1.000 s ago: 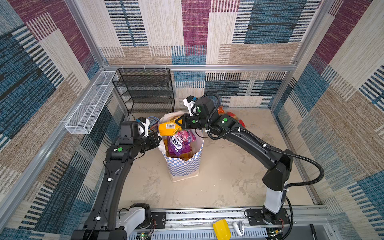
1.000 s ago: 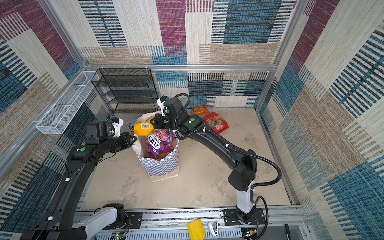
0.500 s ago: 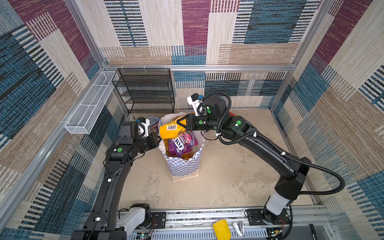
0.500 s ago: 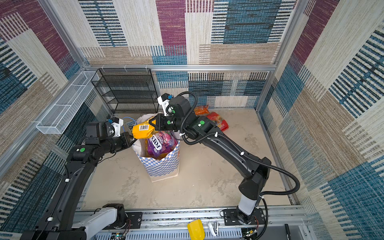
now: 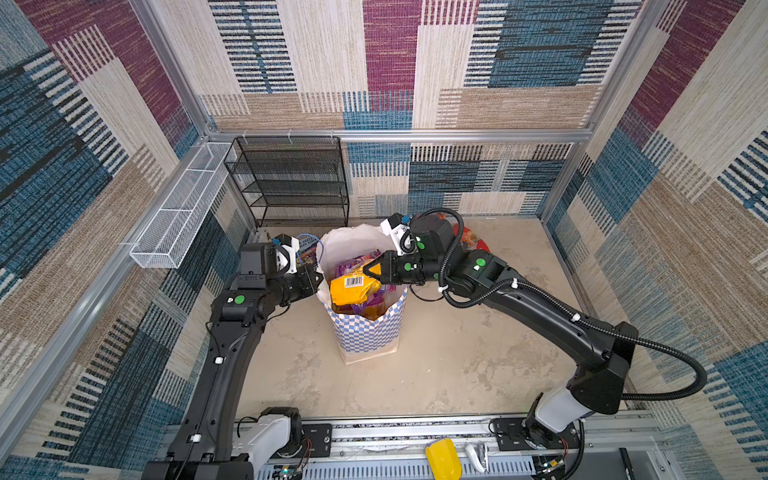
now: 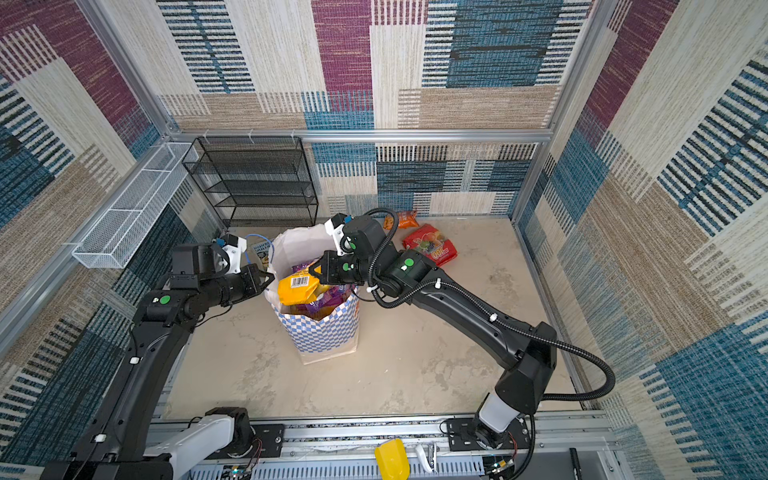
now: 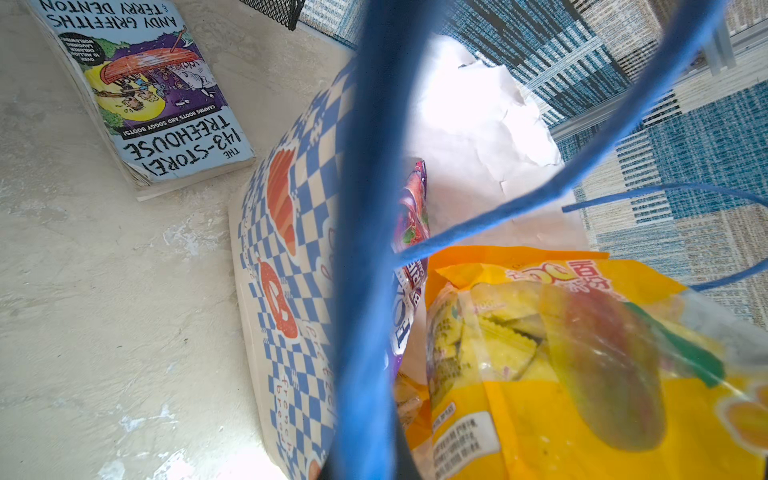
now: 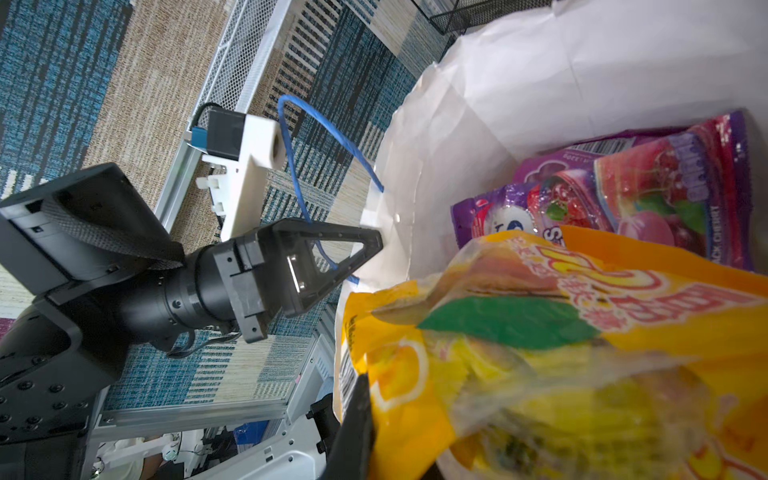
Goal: Place the snacks into the paper bag
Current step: 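Lower the yellow gummy bag into the paper bag and open the right gripper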
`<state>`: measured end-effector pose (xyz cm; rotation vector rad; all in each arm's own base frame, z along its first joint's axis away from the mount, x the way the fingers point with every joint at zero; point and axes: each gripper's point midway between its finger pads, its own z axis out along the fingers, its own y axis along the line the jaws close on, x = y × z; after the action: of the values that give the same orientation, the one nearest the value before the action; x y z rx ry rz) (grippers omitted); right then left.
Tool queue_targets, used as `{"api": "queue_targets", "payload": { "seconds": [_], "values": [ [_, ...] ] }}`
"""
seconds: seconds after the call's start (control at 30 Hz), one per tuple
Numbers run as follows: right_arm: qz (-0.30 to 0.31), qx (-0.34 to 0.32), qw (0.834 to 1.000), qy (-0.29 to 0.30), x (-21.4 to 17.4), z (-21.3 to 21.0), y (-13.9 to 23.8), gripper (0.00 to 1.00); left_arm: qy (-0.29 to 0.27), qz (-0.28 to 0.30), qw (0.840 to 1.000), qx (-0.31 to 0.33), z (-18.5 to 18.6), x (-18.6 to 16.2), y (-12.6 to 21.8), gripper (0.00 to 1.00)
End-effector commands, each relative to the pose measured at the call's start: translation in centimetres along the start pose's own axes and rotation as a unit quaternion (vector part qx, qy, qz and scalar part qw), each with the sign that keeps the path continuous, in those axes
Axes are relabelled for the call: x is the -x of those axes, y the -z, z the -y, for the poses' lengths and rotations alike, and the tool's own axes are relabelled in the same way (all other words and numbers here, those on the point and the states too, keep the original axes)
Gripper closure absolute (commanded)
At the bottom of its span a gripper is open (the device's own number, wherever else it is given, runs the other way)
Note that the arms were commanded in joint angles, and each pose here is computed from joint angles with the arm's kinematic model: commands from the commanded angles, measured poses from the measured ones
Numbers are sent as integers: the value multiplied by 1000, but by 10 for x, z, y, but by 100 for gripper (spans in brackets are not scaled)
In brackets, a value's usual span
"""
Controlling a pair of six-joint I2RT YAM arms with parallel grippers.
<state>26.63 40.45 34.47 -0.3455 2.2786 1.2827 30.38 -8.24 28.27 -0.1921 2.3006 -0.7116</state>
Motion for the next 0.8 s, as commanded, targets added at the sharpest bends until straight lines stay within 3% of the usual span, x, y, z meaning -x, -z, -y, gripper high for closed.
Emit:
{"api": "queue_targets", "payload": {
  "seconds": [0.0,0.2,0.37,0.57,0.77],
  "values": [
    [32,39,999,7,14,-19,4,100,-13,24,999,-21,10,13,2,100],
    [35,28,999,-6,13,-12,1,97,-12,25,999,-20,9,13,2,100],
    [30,43,999,-12,10,-14,-2,66,-13,25,999,-20,10,13,2,100],
    [56,48,997,6,22,-25,12,57,-12,25,999,-20,9,13,2,100],
    [91,39,994,55,44,-44,37,39,-13,25,999,-19,9,13,2,100]
  ]
}}
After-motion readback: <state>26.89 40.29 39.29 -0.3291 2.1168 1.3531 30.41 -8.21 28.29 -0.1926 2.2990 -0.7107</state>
